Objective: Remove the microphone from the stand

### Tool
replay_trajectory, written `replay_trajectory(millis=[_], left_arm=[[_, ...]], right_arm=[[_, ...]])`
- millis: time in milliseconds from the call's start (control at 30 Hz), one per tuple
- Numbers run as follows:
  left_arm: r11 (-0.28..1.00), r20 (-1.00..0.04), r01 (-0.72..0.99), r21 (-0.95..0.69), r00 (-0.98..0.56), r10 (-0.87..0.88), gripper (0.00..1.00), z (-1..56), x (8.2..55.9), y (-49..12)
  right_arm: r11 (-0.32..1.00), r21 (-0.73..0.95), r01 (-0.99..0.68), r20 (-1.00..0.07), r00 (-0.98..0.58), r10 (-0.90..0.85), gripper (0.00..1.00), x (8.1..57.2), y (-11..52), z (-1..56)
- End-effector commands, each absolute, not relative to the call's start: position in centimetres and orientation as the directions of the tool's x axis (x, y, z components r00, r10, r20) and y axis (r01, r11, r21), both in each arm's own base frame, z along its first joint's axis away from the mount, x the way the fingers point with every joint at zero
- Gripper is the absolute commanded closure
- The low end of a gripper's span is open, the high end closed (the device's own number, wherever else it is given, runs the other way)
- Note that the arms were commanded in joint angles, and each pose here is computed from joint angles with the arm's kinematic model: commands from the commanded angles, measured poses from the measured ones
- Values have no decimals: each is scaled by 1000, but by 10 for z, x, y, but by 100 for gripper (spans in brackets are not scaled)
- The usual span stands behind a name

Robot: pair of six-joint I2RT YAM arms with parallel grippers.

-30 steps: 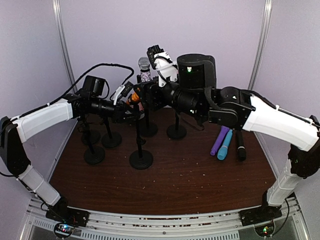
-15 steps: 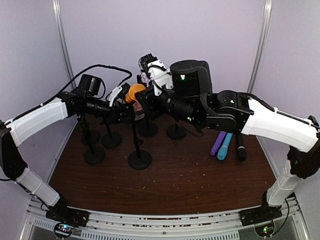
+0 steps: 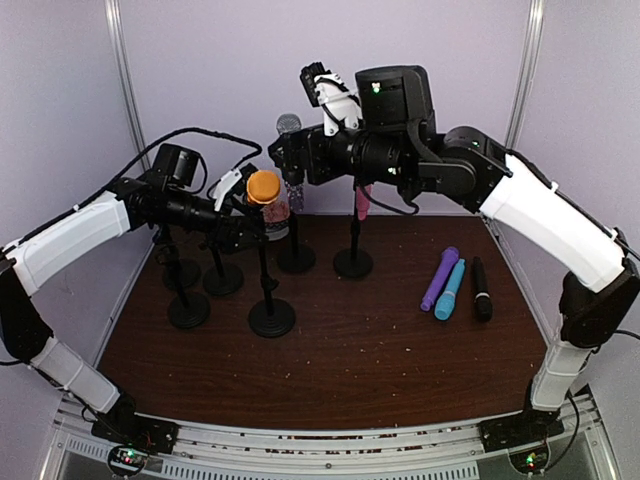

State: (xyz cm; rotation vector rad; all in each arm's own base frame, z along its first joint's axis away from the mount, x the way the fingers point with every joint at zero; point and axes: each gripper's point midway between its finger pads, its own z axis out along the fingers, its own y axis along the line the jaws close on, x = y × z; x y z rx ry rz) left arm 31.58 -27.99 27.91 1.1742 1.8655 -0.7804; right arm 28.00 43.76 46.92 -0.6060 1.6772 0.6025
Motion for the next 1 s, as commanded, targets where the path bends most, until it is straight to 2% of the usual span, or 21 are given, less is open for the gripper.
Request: replay_trajectory(millis=[0, 200, 333, 433, 533, 667, 833, 967], left_arm=[[453, -892, 888, -74, -262, 368, 3, 305, 319, -271], [517, -878, 844, -144, -350, 327, 2, 300, 318, -251], [504, -901, 858, -103, -295, 318, 3, 306, 302, -237], [492, -911, 866, -93, -274, 309, 8, 307, 294, -235], [495, -902, 855, -153, -325, 283, 15, 297, 292, -237], [483, -902, 846, -224, -367, 226, 24, 293, 290, -241], [479, -902, 833, -277, -397, 170, 33, 294, 299, -248], [478, -902, 821, -312, -415, 123, 36, 296, 306, -252]], right_arm=[[660, 80, -747, -950, -259, -178, 13, 271, 459, 436], [617, 154, -772, -953, -280, -113, 15, 263, 472, 446], [655, 153, -740, -953, -286, -101, 16, 266, 475, 441], [676, 151, -721, -953, -289, -94, 15, 266, 478, 436], [683, 157, -713, -967, -252, -40, 8, 260, 477, 452], [696, 159, -701, -979, -203, 19, 8, 252, 468, 481], [691, 144, -708, -980, -198, 2, 11, 244, 478, 474], [721, 102, -686, -974, -215, -67, 17, 251, 491, 447]])
